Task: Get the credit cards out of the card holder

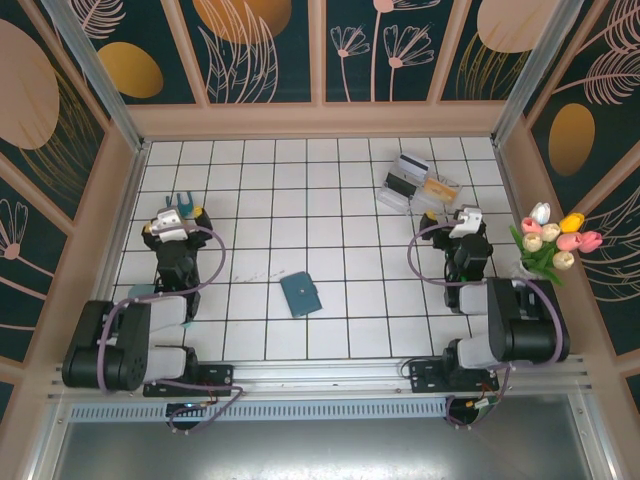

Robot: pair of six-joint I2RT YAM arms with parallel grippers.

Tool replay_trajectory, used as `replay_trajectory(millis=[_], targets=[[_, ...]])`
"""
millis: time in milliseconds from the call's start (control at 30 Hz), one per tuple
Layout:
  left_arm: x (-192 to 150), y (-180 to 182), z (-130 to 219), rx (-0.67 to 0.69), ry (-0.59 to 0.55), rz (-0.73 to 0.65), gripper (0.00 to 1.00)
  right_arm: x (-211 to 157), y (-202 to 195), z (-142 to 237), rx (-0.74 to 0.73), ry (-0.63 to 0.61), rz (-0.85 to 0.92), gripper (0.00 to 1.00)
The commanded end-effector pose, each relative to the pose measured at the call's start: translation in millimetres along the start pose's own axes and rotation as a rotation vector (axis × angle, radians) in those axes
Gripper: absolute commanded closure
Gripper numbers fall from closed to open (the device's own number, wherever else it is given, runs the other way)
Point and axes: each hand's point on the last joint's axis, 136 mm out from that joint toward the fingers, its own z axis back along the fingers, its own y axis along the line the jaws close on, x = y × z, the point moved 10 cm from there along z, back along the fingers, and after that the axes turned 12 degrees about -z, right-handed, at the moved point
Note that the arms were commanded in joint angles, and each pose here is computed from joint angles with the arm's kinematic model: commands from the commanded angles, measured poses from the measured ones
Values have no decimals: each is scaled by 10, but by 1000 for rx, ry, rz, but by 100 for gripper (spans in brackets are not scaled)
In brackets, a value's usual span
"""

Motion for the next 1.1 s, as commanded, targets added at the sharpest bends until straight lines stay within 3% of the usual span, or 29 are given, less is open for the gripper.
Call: replay_trajectory(millis=[0, 233, 433, 633, 767, 1067], targets=[[71, 50, -7, 46, 74, 92, 1, 95, 113, 27, -33, 25, 21, 1], [425, 27, 13, -22, 185, 214, 1, 235, 485, 173, -35, 80, 30, 1], [602, 15, 62, -46, 319, 355, 1, 409, 794, 252, -2, 197, -157, 1], [690, -133, 110, -233, 443, 491, 1, 327, 1175, 289, 42, 361, -226, 1], [673, -246, 159, -388, 488, 570, 1, 255, 1524, 317, 53, 430, -213, 1], [282, -424, 365, -563, 710, 603, 1, -185, 2291, 374, 140, 715, -211, 1]])
